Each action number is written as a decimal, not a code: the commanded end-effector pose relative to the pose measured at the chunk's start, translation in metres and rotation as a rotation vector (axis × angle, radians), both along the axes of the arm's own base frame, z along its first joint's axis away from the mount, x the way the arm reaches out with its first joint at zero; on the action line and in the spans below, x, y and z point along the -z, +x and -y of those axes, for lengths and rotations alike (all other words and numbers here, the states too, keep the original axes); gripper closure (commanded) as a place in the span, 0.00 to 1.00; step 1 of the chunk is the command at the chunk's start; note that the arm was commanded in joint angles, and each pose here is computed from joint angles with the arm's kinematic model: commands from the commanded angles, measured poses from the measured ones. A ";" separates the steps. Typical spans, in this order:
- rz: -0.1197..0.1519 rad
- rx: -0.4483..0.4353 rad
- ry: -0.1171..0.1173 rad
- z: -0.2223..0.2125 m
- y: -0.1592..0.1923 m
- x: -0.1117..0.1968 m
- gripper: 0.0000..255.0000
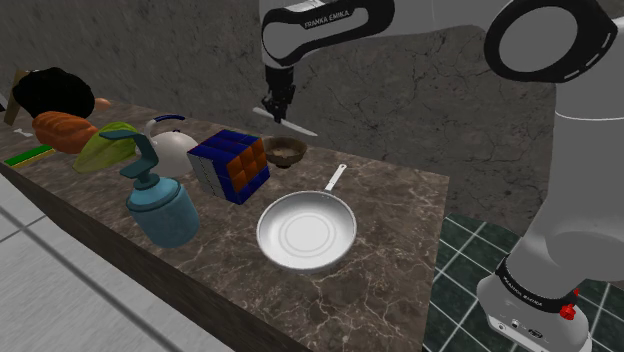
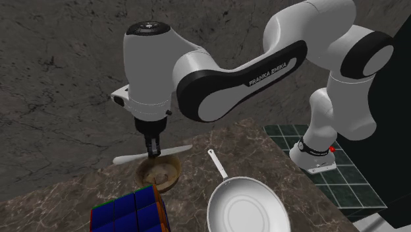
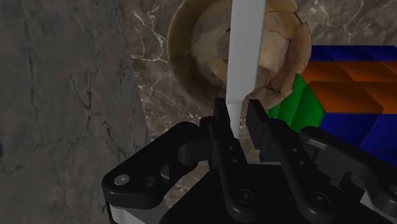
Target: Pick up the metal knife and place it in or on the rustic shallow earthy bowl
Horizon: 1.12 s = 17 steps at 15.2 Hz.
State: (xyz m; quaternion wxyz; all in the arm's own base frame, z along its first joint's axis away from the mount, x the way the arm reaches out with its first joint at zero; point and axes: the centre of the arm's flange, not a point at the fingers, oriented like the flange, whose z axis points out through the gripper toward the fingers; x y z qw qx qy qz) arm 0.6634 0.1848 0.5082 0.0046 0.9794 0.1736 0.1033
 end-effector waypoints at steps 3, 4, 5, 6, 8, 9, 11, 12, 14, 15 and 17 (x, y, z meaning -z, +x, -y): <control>0.001 0.001 0.000 -0.003 0.003 0.019 1.00; 0.001 0.001 0.000 -0.003 0.003 0.024 1.00; 0.001 0.001 0.000 -0.003 0.003 0.029 1.00; 0.001 0.001 0.000 -0.003 0.003 0.035 1.00; 0.001 0.001 0.000 -0.003 0.003 0.045 1.00; 0.001 0.001 0.000 -0.003 0.003 0.050 1.00; 0.001 0.001 0.000 -0.003 0.003 0.061 1.00; 0.001 0.001 0.000 -0.003 0.003 0.066 1.00; 0.001 0.001 0.000 -0.003 0.003 0.073 1.00; 0.001 0.001 0.000 -0.003 0.003 0.073 1.00; 0.001 0.001 0.000 -0.003 0.003 0.073 1.00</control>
